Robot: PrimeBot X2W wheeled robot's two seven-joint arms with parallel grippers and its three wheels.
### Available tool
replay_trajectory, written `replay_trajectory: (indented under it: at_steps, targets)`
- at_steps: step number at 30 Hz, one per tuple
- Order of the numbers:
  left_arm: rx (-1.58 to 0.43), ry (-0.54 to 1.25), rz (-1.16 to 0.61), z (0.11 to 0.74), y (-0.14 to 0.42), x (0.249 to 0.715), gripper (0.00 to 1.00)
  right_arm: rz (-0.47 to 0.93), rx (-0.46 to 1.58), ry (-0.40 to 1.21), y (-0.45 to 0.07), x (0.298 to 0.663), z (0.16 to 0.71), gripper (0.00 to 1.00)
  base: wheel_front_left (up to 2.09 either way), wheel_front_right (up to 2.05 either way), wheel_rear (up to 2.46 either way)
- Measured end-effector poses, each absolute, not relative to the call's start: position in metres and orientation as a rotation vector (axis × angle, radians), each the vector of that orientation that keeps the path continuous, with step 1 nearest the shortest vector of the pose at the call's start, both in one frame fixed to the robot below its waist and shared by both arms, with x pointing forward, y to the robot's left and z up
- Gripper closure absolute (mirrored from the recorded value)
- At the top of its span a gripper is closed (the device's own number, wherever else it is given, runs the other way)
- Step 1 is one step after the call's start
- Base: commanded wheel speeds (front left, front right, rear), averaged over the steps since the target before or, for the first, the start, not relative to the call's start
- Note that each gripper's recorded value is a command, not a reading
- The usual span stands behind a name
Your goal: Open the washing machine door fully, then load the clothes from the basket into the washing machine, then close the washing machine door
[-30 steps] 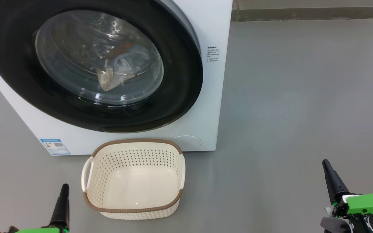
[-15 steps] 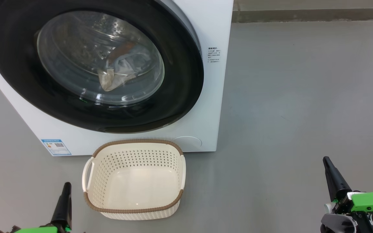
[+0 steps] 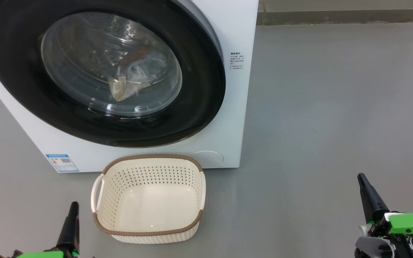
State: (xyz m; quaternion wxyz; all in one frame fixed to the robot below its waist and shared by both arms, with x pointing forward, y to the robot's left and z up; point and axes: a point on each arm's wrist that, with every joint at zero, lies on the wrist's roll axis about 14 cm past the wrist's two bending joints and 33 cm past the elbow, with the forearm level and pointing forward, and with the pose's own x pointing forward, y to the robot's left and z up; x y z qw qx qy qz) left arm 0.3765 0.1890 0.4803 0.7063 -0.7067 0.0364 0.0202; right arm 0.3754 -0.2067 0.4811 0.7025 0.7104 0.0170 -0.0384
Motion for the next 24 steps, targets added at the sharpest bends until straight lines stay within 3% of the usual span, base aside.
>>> replay_trajectory:
  at_steps: [24]
  targets:
    - [-1.570,0.081,0.045,0.4804,0.1891,0.3766,1.00,-0.084,1.584,0.039,-0.2062,0.3754,0.4810,1.00,0.00,0.00,0.00]
